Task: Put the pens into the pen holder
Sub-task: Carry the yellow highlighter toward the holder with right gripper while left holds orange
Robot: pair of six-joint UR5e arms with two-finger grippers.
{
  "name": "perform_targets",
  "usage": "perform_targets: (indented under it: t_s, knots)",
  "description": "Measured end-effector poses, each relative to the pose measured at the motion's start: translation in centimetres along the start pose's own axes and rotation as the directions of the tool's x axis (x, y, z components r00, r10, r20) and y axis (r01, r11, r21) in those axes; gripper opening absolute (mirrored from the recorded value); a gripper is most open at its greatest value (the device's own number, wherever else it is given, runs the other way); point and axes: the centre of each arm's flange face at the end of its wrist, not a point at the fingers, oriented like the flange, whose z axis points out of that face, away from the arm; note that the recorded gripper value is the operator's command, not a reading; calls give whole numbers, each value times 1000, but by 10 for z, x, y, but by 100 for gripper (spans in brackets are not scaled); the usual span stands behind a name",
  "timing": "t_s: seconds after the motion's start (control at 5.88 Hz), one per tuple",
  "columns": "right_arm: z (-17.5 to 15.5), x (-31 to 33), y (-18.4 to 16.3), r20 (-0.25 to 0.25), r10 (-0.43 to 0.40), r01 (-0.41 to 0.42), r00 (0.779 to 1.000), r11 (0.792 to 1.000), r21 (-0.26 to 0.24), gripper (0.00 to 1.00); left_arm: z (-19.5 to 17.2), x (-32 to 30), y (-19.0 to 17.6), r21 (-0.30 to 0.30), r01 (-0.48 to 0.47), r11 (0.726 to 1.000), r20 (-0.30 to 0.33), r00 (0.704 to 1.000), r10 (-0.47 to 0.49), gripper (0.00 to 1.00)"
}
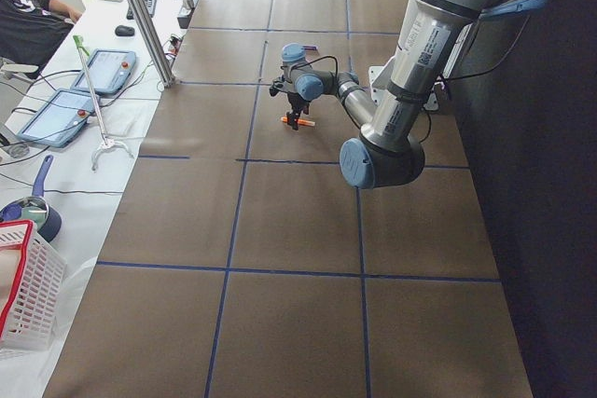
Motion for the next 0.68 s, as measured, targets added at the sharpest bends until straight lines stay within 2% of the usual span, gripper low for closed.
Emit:
perform_targets:
  t_s: [0.17,0.34,0.51,0.68]
  knots:
    - [21,-46,20,10,7,-7,1000,997,71,0,1,1,0,-2,-2,1000,0,1000,2,100]
    - [40,-74,40,-7,-1,2,1000,990,140,0,-1,2,0,0,-5,1000,-2,1000,5,100]
    - [60,-93,63,-46,-13,21,999,984,179,0,-4,4,0,5,-9,1000,-7,1000,9,100]
    - [82,-114,84,-97,-38,56,995,980,190,0,-6,5,0,8,-10,1000,-10,1000,11,100]
